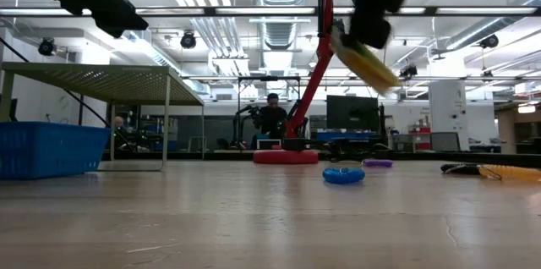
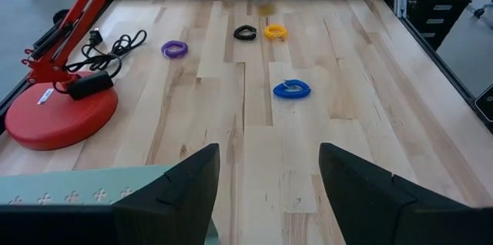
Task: Pick & Place Office Desk Supplies
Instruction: Put the crayons box into the black bin
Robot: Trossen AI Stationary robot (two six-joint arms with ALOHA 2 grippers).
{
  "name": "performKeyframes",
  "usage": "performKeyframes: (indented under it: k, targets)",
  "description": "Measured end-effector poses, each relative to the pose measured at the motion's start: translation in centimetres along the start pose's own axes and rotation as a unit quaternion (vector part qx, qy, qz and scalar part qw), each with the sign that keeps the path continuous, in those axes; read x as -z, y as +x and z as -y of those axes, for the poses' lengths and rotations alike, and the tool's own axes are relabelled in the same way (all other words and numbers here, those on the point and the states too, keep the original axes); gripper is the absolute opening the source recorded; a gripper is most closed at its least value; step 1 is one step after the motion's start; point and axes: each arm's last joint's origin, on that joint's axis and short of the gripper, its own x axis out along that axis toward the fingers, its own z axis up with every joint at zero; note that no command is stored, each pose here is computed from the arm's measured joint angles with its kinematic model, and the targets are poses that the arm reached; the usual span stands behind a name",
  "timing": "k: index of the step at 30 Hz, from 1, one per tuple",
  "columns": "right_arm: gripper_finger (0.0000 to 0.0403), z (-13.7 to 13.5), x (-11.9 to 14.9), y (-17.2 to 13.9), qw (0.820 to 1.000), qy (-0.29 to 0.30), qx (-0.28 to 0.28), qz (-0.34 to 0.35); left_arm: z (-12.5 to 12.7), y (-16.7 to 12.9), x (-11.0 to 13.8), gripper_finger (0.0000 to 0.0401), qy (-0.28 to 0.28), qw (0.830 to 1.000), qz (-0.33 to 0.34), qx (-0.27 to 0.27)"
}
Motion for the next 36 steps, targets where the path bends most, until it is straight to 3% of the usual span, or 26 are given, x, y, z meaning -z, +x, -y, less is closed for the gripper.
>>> performKeyframes:
  k: [4, 7, 13, 17, 20, 24, 30, 36]
  targets:
    - [0.0107, -3.0, -0.9, 0.3, 0.990, -0.061, -0.063, 0.107, 0.0, 0.0, 0.0, 0.0230, 0.000, 1.000, 0.000, 0.000]
    - [0.0107, -5.1, -1.6, 0.1, 0.970, -0.085, -0.097, 0.207, 0.0, 0.0, 0.0, 0.0230, 0.000, 1.000, 0.000, 0.000]
    - [0.0107, -8.1, -1.6, -0.1, 0.902, -0.149, -0.090, 0.395, 0.0, 0.0, 0.0, 0.0230, 0.000, 1.000, 0.000, 0.000]
    - [0.0107, -9.1, -1.3, 1.0, 0.861, -0.181, -0.087, 0.468, 0.0, 0.0, 0.0, 0.0230, 0.000, 1.000, 0.000, 0.000]
    - [0.0107, -9.6, -1.4, 2.8, 0.844, -0.189, -0.090, 0.493, 0.0, 0.0, 0.0, 0.0230, 0.000, 1.000, -0.001, 0.000]
    - [0.0107, -10.1, -1.8, 6.0, 0.838, -0.189, -0.090, 0.503, 0.0, 0.0, 0.1, 0.0230, 0.001, 1.000, -0.003, 0.000]
    - [0.0107, -11.5, -3.3, 10.5, 0.811, -0.247, -0.055, 0.527, 0.0, 0.0, 0.1, 0.0230, 0.000, 1.000, -0.004, 0.000]
    - [0.0107, -13.1, -5.1, 14.3, 0.811, -0.241, -0.059, 0.529, 0.0, 0.0, 0.1, 0.0230, 0.001, 1.000, -0.007, 0.000]
